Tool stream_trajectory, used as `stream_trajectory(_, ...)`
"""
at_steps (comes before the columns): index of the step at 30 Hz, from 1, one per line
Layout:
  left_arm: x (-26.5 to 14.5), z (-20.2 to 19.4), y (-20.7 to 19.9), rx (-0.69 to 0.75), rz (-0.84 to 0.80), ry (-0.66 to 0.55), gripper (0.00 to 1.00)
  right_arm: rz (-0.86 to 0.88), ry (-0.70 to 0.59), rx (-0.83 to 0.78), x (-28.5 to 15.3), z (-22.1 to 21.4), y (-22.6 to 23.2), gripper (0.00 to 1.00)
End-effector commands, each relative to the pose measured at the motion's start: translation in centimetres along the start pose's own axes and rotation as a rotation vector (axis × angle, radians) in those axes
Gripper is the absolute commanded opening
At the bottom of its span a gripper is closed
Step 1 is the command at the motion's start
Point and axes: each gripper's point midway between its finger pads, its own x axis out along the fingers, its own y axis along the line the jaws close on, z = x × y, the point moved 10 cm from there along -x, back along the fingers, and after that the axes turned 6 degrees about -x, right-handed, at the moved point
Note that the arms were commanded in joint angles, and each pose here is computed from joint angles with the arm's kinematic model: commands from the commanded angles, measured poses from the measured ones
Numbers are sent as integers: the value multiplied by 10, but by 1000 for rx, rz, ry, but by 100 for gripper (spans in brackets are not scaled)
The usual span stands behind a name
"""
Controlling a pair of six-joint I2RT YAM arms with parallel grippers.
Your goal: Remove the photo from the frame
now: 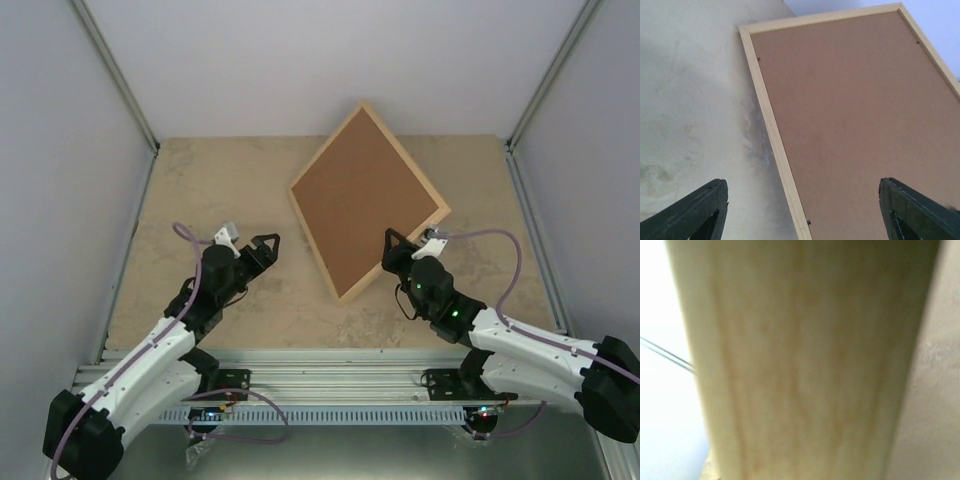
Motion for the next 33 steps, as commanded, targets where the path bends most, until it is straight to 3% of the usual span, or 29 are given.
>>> stream_trajectory(1,11,-7,-1,-66,-100,55,85,-33,12,249,-2,-7,-10,0)
stream_trajectory(10,34,-24,21,-108,-56,141,86,-140,118,428,-1,-41,-36,1)
stream_trajectory(22,60,-42,47,-155,16,225,85,-214,258,529,3,-73,-51,0)
stream_trajectory(33,66,-51,58,-210,-10,260,69,-203,375,533,7,-92,-50,3)
